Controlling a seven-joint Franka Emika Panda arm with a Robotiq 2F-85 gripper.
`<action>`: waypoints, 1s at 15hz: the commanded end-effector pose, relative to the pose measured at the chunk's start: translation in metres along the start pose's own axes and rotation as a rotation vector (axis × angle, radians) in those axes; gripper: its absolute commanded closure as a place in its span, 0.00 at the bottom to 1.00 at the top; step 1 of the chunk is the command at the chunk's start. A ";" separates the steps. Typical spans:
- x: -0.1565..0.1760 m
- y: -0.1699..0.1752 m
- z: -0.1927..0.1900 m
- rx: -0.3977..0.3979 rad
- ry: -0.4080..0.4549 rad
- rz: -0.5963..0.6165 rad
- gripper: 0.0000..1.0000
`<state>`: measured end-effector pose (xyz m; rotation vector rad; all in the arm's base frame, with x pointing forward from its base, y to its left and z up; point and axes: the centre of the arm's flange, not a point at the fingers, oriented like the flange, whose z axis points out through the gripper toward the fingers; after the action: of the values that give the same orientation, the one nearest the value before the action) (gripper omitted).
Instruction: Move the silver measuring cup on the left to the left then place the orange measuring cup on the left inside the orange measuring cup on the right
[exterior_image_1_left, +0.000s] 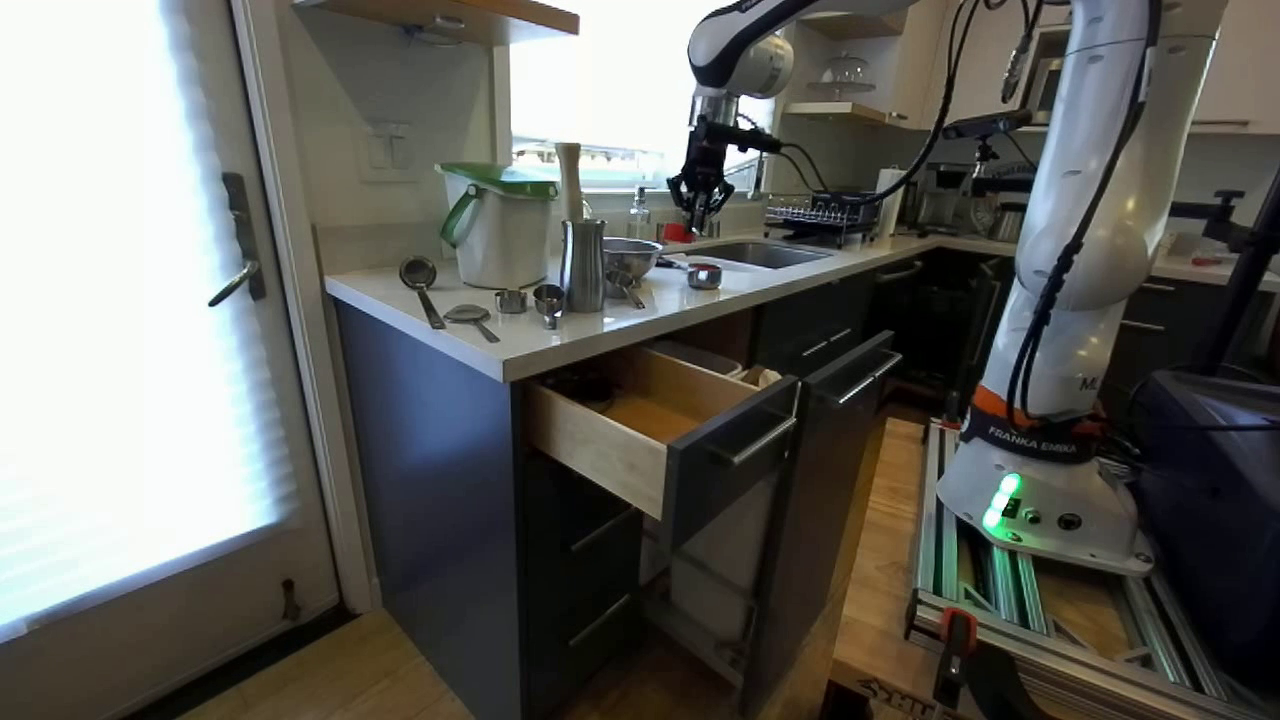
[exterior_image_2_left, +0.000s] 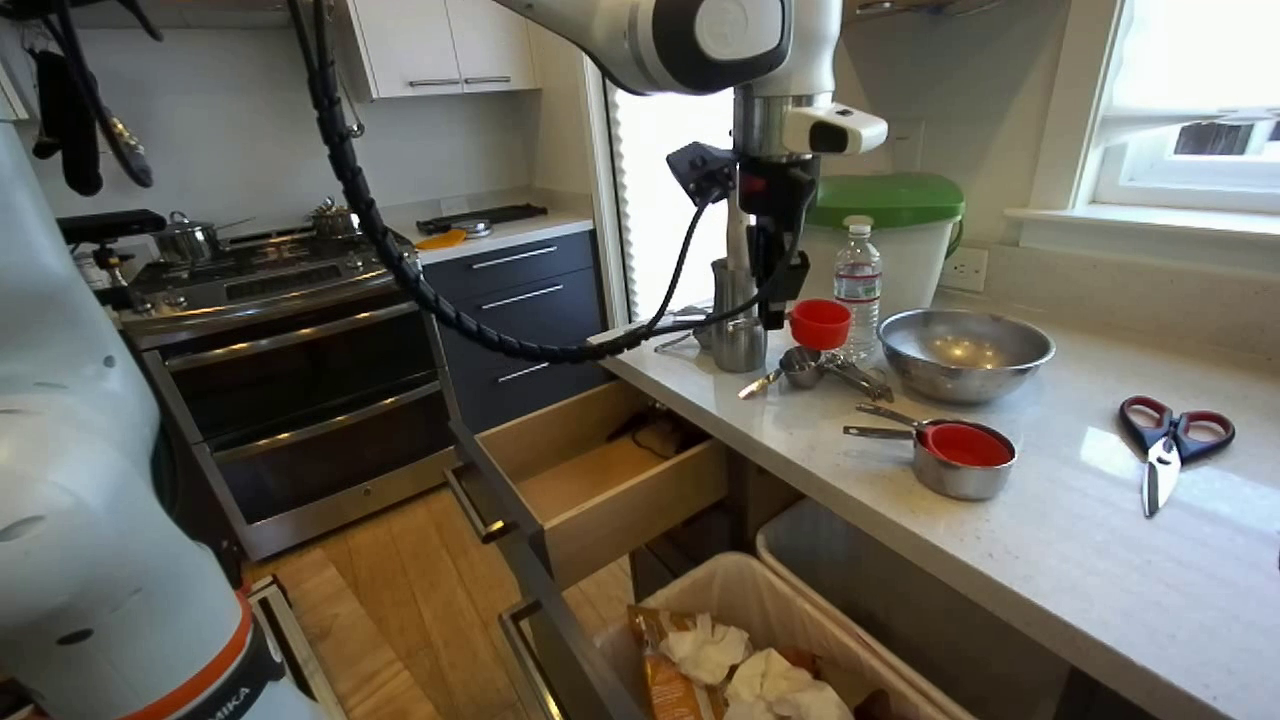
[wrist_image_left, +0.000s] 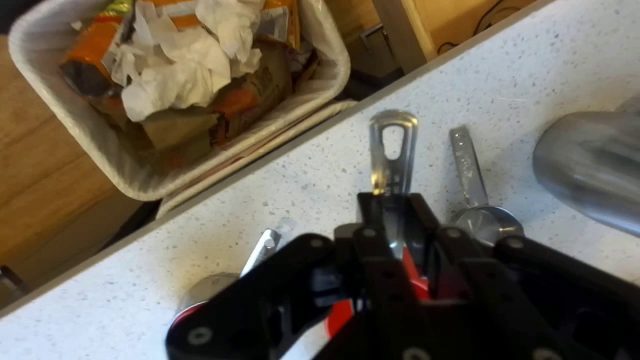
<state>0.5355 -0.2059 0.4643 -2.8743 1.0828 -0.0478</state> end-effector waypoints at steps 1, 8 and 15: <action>0.004 0.004 -0.011 -0.007 -0.016 0.047 0.82; 0.034 0.010 -0.013 -0.072 -0.043 0.256 0.96; 0.072 0.029 0.010 -0.106 -0.020 0.569 0.96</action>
<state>0.5565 -0.2560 0.4589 -2.6158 1.7350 0.0664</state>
